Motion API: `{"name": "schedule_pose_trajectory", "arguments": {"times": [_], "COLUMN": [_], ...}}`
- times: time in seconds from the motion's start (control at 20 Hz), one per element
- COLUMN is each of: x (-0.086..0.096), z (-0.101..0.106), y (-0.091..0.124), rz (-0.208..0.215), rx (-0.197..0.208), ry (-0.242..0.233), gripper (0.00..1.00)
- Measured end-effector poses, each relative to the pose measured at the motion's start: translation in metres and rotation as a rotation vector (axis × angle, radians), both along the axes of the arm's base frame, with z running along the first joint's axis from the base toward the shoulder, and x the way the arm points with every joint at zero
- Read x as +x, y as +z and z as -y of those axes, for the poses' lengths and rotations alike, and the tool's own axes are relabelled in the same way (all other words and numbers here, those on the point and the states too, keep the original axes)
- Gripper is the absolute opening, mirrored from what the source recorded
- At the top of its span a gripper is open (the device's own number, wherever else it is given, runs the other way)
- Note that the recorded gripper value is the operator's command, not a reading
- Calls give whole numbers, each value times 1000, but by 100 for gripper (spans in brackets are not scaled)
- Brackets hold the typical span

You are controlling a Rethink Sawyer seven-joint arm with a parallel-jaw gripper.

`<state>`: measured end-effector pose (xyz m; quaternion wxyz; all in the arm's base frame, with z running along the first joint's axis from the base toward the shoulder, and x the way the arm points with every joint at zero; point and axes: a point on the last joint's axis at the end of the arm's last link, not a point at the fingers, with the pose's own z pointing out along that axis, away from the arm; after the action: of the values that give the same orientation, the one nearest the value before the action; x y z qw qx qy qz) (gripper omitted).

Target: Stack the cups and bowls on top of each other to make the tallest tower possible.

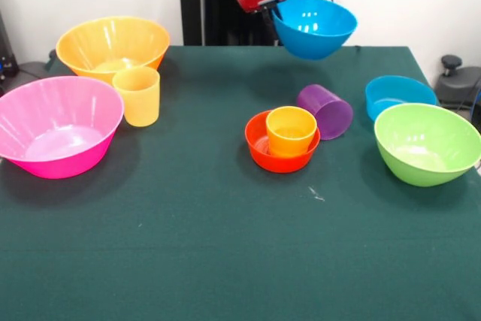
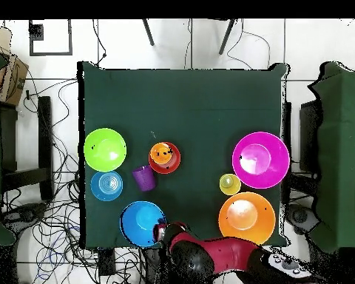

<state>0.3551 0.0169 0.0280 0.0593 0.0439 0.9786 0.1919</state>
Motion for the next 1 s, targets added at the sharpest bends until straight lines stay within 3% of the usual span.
{"name": "schedule_pose_trajectory", "arguments": {"times": [0.35,0.65,1.0], "x": [25,52,95], "z": [-11,-9,-1], "y": [0,-2,-5], "rz": [-18,-36,-71], "rx": [-19,-14,-18], "ry": [23,9,-24], "gripper": [0,0,0]}}
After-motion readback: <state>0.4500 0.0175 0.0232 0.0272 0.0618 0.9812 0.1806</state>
